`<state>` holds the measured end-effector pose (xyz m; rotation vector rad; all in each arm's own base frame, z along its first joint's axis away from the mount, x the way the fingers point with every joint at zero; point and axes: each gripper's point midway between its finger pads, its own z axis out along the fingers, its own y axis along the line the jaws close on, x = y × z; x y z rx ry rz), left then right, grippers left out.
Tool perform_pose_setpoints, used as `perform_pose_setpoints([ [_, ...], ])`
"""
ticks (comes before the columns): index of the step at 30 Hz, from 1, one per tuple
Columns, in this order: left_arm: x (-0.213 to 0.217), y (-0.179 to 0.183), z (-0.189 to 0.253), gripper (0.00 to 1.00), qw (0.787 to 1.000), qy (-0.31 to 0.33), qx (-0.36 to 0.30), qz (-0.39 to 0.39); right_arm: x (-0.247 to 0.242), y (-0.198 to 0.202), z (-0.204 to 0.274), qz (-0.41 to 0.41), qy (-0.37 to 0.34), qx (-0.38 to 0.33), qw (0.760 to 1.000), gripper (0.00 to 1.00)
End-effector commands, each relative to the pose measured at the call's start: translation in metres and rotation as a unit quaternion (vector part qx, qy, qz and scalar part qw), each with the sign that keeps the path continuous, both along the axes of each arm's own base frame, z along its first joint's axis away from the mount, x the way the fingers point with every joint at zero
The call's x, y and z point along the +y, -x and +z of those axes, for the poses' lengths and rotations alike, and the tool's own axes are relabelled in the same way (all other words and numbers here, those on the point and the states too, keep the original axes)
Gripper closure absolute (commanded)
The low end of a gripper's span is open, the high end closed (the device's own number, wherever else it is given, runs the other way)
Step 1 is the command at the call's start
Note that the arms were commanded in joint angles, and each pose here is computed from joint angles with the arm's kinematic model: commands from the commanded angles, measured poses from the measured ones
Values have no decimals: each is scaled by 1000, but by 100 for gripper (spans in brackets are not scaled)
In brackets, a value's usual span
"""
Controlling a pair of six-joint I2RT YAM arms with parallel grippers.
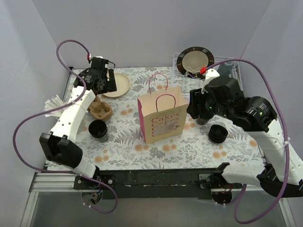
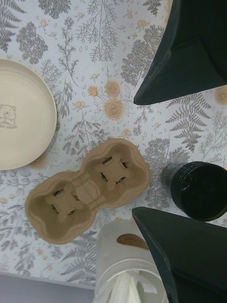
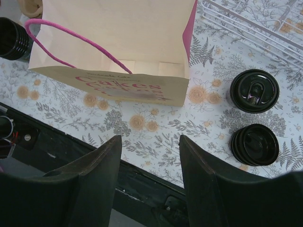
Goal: Pack the takeout coffee
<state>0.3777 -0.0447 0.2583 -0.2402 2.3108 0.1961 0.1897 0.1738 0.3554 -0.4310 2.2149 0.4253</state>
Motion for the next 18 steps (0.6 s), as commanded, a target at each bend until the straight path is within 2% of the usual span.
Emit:
perform_pose_setpoints([
  [1, 7, -22, -16, 9, 995, 24, 6, 99, 0, 7, 5, 7, -14, 1, 1000, 41],
  [2, 8, -17, -24, 9, 988, 45, 18, 148, 0, 7, 6, 9, -17, -1, 1000, 41],
  [5, 6, -23, -38, 13, 972, 84, 20, 219, 5, 7, 5, 15, -24, -1, 1000, 41],
  [8, 14, -22, -42, 26, 959, 101, 8, 265, 6, 7, 3, 17, -28, -3, 999, 41],
  [9, 21, -22, -43, 31, 946, 113, -5, 303, 6, 8, 3, 18, -30, -4, 999, 41],
  [12, 49, -14, -55, 32, 921, 131, -1, 367, 5, 8, 3, 15, -34, -7, 999, 41],
  [18, 65, -17, -86, 35, 905, 132, 25, 403, -3, 10, -3, 1, -37, -10, 999, 41],
])
